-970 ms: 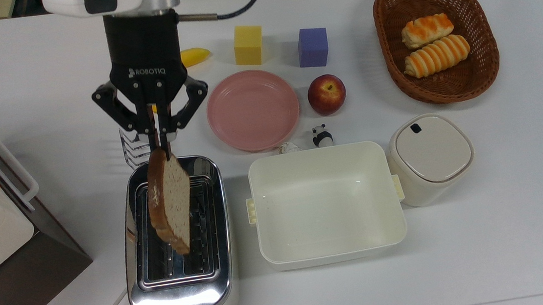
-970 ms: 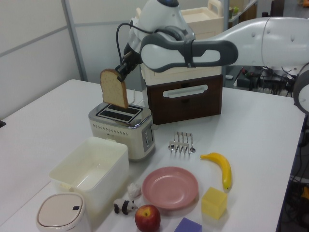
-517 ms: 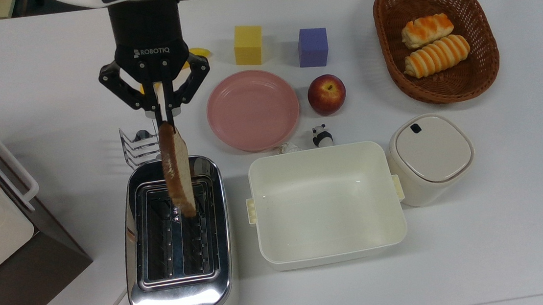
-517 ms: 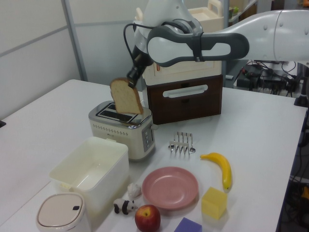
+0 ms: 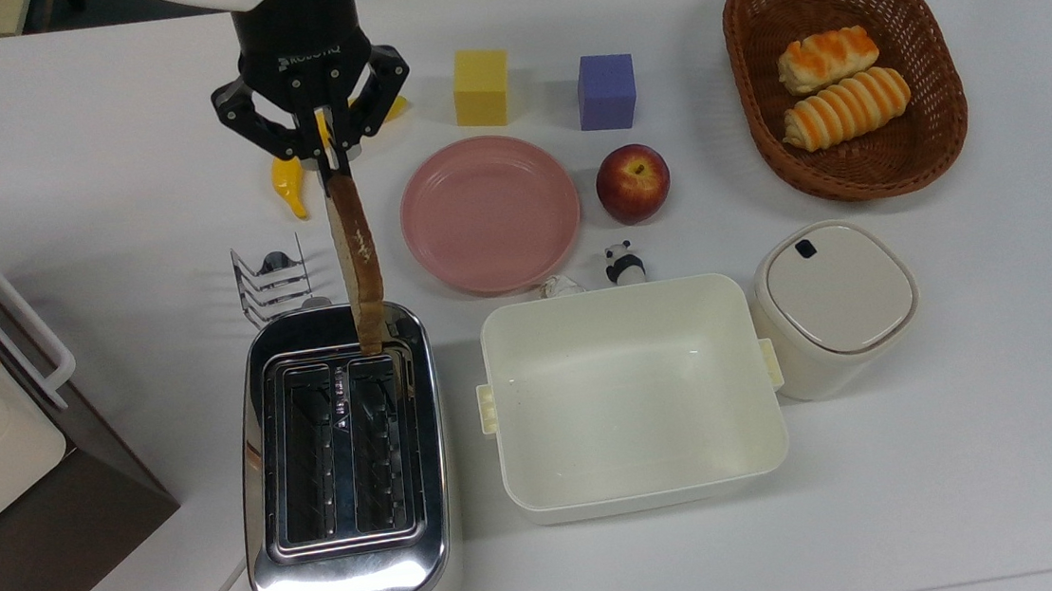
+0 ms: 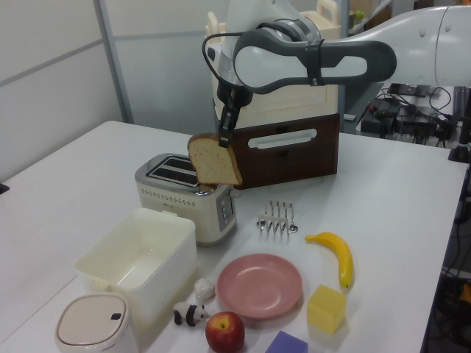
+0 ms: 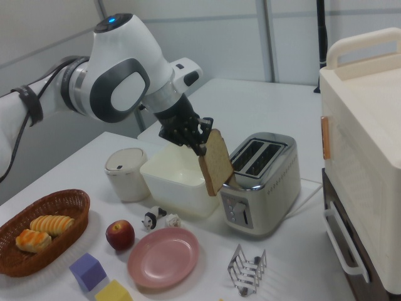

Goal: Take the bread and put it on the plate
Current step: 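Carry the toast over the pink plate and lower it flat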

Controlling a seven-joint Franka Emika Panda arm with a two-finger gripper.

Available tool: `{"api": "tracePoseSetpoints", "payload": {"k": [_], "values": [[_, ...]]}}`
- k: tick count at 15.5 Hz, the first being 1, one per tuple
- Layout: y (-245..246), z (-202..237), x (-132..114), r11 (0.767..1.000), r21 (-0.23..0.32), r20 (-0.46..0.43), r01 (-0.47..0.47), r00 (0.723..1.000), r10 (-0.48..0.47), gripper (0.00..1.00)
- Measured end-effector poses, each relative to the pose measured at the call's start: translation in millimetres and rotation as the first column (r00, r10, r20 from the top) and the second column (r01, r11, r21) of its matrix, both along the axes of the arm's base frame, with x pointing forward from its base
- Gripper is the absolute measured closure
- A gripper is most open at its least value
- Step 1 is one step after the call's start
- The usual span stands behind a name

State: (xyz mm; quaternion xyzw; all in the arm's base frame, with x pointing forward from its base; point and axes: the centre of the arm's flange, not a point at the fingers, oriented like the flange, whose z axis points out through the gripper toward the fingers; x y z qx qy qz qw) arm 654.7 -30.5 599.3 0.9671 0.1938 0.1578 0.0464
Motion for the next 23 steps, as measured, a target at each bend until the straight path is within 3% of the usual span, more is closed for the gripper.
{"api": "tracePoseSetpoints", "payload": {"k": [8,13,19,23], "values": [[22.2,7.0,-42.1,0.998,0.001,-0.100,-0.057,0.993,0.057,0.92],[42.9,-8.8,-51.2,0.995,-0.004,-0.178,-0.100,0.979,0.098,0.92],[89.4,-71.5,-61.6,0.963,-0.195,-0.309,-0.185,0.944,0.119,0.92],[108.3,-99.1,-65.1,0.954,-0.232,-0.347,-0.188,0.933,0.099,0.92]]}}
